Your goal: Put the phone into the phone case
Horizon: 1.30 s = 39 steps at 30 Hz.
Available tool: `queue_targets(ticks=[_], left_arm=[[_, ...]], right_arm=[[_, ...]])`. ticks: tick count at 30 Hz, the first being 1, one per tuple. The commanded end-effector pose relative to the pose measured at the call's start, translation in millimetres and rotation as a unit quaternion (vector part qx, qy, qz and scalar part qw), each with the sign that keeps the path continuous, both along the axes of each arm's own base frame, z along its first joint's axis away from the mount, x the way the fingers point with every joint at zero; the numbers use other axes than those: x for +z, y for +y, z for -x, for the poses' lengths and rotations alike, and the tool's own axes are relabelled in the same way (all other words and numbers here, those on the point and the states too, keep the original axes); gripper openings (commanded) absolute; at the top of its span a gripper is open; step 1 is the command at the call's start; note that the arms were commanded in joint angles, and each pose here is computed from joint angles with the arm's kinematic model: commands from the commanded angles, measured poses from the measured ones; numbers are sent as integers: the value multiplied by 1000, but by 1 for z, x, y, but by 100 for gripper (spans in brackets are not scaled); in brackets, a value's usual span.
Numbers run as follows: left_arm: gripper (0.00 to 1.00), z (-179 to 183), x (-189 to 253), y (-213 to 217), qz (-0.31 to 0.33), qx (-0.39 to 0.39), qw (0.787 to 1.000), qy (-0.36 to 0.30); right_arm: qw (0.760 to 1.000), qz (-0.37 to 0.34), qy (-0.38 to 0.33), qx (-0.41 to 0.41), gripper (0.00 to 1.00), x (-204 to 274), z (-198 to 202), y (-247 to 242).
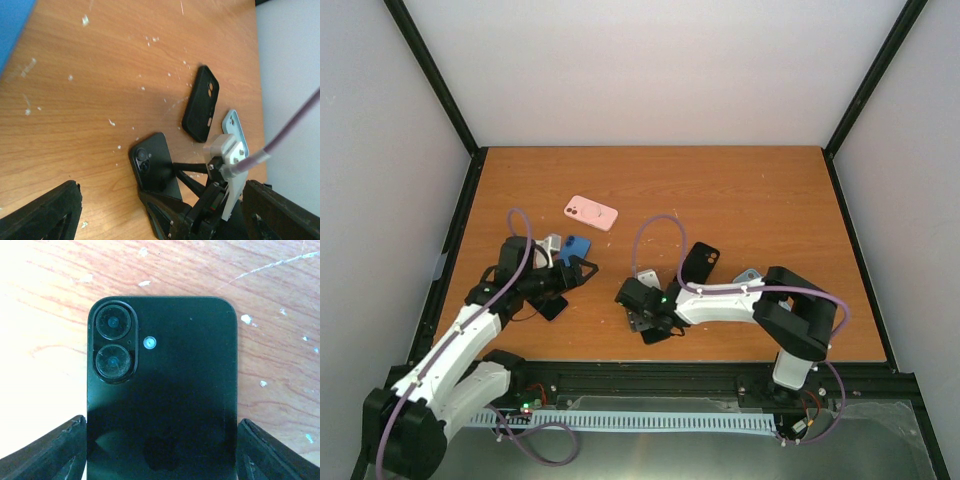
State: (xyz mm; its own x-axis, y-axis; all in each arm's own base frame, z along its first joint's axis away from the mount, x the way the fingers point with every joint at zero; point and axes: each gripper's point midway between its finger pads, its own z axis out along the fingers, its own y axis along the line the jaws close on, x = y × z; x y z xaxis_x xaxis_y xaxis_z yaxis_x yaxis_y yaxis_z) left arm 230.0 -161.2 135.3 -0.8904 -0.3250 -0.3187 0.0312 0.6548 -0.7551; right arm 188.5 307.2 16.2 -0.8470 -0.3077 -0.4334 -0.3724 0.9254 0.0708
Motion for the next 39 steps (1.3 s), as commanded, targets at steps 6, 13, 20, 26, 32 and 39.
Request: queue_targets(ticks=[6,13,20,26,32,39], left_arm=[[79,-6,-24,-24,61,-51,997,16],[76,-3,-48,-36,81,-83,992,47],[76,6,-72,-49,103,-122,983,89],[76,12,-71,-62,135,-150,975,96],[75,14,-66,-64,142,-162,973,88],[56,19,-70,-64,144,-169,970,98]], right_arm=[[990,-85,-53,103,61,14,7,18],[976,-140,-88,141,59,35,9,31],[956,-194,-130,176,58,59,15,37],[946,-202,-146,209,57,70,19,47],[944,-201,-146,219,57,71,21,55],[939,-204,-150,232,57,74,26,63]])
